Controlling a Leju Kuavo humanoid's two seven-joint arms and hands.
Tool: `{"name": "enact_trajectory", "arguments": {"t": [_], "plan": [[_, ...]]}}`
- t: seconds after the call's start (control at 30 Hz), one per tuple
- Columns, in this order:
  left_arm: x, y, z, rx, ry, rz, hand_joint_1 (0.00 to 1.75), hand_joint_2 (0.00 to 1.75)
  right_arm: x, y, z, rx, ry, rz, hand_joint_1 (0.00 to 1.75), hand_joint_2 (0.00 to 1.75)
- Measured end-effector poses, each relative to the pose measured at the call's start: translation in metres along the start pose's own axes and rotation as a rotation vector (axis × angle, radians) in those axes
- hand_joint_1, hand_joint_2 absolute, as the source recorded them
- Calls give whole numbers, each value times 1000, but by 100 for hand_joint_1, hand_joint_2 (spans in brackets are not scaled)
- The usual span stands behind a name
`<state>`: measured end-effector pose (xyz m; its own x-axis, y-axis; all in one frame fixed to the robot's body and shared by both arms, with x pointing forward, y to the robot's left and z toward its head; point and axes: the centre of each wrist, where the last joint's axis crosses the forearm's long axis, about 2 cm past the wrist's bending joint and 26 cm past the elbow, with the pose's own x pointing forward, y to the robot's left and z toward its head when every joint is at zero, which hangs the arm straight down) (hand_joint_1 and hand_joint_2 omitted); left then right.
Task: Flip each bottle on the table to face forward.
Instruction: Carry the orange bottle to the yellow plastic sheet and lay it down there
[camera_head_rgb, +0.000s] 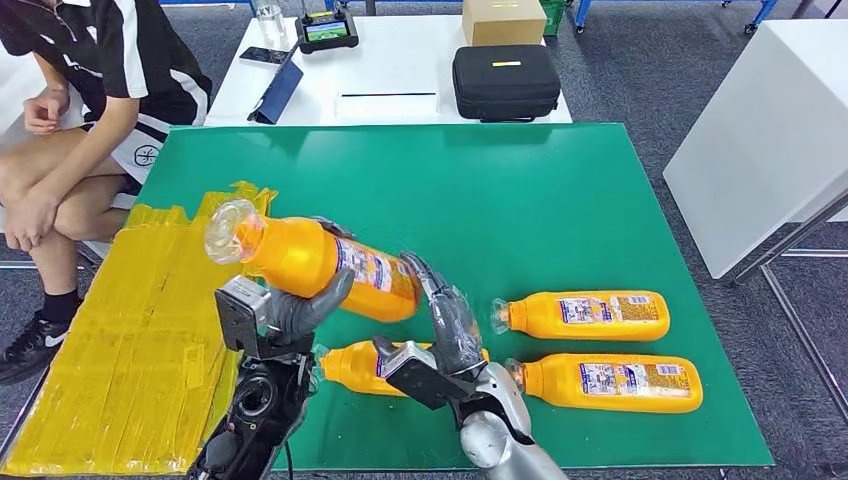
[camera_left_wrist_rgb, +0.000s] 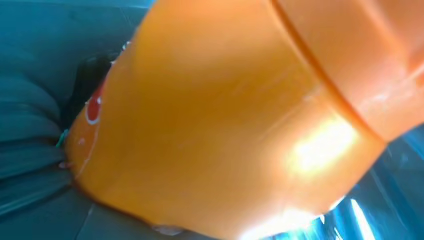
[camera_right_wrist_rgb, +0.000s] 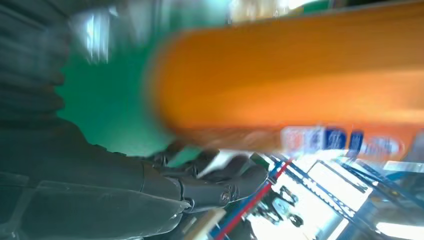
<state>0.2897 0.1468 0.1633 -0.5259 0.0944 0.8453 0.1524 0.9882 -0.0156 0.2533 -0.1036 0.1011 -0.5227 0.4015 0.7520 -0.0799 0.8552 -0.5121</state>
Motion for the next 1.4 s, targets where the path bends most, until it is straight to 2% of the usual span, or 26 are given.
{"name": "enact_trajectory", "arguments": {"t": [0.1,0.27,0.37,0.47,0.53,0.6,0.67,0.73,0.8,0.87,1.1,1.4], "plan": [[5,7,-12,71,-90,-232,175,175,0,-3,5,4,12,-11,0,175],[12,25,-38,123,-208,-760,175,175,4,-14,13,32,33,40,0,175],[9,38,-48,120,-212,-1110,175,175,6,-20,20,74,59,85,0,175],[1,53,-57,159,-167,-1390,175,175,7,-23,29,134,90,110,0,175],[-3,65,-62,199,-132,-1503,175,175,7,-24,36,165,107,119,0,175],[-6,74,-65,220,-106,-1536,175,175,8,-25,41,176,114,123,0,175],[-9,81,-67,243,-57,-1557,175,175,8,-26,42,197,118,137,0,87],[-11,88,-71,282,49,-1595,175,175,8,-27,44,248,133,171,0,0],[-15,95,-77,293,161,-1665,175,175,6,-26,50,325,157,226,0,0],[-22,103,-80,246,219,-1757,175,175,4,-24,58,397,178,294,0,0],[-52,128,-73,22,285,-1941,175,175,-2,-21,76,554,216,520,0,0],[-71,143,-59,-80,377,-2002,175,175,-5,-22,83,597,211,568,0,0]]}}
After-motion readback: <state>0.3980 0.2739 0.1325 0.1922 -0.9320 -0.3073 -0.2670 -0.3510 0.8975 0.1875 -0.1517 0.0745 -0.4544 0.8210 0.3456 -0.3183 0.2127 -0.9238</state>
